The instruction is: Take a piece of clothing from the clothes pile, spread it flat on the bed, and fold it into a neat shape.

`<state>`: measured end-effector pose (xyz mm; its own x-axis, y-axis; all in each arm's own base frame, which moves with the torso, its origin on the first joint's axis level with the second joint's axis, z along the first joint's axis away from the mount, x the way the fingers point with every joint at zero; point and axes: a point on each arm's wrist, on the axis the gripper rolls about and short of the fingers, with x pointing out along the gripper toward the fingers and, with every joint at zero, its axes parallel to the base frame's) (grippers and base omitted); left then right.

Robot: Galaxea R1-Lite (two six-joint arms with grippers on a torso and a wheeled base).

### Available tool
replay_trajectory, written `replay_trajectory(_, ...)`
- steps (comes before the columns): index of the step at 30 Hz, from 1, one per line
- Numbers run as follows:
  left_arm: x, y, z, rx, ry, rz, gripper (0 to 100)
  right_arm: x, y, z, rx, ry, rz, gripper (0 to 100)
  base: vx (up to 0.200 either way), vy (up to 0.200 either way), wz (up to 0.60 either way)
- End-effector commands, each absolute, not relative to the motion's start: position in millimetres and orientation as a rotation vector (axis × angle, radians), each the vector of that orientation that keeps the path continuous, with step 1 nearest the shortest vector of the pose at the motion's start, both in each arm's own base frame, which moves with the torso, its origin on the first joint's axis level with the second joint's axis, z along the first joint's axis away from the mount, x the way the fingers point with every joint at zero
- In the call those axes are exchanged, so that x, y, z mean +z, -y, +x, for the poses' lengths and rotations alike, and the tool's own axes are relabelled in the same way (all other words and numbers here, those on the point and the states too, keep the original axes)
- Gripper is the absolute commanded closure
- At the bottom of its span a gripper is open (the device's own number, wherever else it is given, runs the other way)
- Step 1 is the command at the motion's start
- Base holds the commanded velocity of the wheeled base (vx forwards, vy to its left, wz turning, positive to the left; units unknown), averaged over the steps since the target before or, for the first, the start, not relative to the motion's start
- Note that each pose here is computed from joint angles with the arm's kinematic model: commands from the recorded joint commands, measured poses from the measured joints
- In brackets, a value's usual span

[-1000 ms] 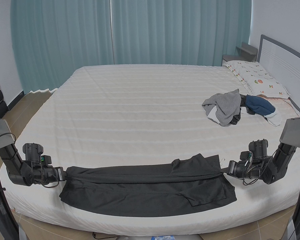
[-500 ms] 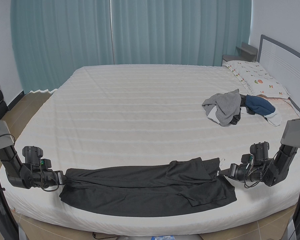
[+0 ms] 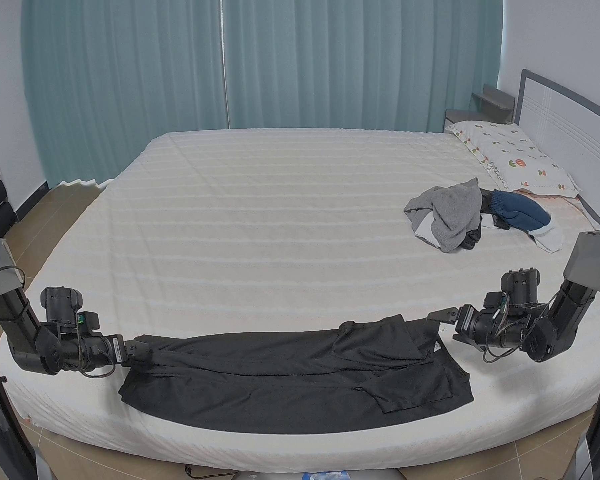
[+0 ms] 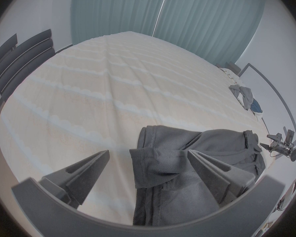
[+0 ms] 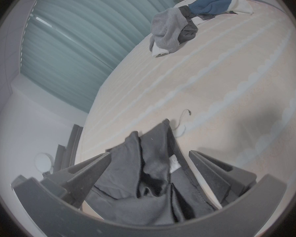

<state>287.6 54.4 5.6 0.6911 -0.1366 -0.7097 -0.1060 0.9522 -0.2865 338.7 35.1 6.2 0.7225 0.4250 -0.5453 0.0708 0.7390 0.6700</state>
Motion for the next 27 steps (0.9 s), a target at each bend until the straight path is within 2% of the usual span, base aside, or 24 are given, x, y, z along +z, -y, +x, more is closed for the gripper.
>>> replay_trajectory(1,21,-56,293,-0.004,-0.750,-0.351,0,11,-40,345,0.220,-0.736,0.775,0,0.000,0.000,0.00)
replay_trajectory(11,18,-55,292,0.064,-0.771,-0.511,0,7,-61,335,0.220,-0.813,0.860,0,0.000,0.000,0.00)
replay_trajectory(24,7,-46,278,0.145,-0.839,-0.594,0,16,-57,312,0.186,-0.835,0.888,0,0.000,0.000,0.00)
replay_trajectory(25,5,-43,279,0.146,-0.849,-0.606,100,17,-57,310,0.188,-0.836,0.887,0,0.000,0.000,0.00)
replay_trajectory(27,-1,-38,280,0.145,-0.872,-0.613,100,19,-57,307,0.184,-0.840,0.885,0,0.000,0.000,0.00)
